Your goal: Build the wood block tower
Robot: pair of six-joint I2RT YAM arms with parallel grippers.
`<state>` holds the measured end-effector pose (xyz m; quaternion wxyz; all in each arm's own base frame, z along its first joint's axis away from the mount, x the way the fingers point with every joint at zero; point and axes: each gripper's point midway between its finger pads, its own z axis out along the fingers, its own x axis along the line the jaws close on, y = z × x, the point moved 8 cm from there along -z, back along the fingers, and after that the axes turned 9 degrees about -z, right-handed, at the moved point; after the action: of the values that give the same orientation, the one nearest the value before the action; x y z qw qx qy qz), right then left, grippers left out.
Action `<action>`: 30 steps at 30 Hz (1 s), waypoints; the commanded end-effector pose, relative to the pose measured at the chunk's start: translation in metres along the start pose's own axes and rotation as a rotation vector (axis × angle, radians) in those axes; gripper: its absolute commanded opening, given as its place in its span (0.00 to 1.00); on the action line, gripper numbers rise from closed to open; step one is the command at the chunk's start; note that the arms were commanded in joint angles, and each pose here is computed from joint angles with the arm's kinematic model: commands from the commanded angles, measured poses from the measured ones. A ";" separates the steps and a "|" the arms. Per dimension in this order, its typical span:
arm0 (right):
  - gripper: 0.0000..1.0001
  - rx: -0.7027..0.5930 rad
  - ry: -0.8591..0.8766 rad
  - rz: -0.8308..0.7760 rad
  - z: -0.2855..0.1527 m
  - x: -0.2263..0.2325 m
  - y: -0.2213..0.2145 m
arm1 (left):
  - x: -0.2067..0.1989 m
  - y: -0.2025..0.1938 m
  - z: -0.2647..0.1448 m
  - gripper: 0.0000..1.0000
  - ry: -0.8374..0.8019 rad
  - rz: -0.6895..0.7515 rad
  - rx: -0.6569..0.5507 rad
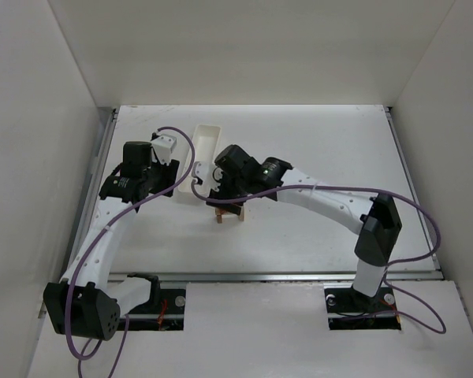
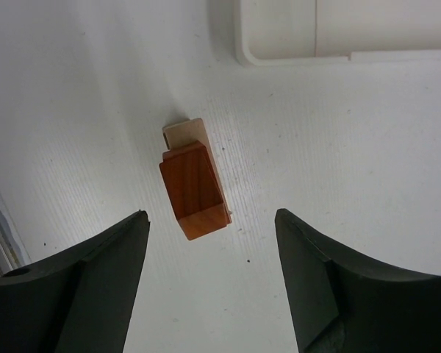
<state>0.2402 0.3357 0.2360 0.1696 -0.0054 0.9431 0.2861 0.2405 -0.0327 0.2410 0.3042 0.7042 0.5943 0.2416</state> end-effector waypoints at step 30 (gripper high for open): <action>1.00 -0.210 -1.392 1.711 -0.226 -0.145 -0.218 | 0.017 0.007 -0.009 0.68 0.195 -0.121 -0.123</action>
<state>0.3269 0.0213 0.3271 0.4026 0.7858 0.3387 0.3251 0.2416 -0.0193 0.2432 0.2857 0.6496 0.6366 0.3018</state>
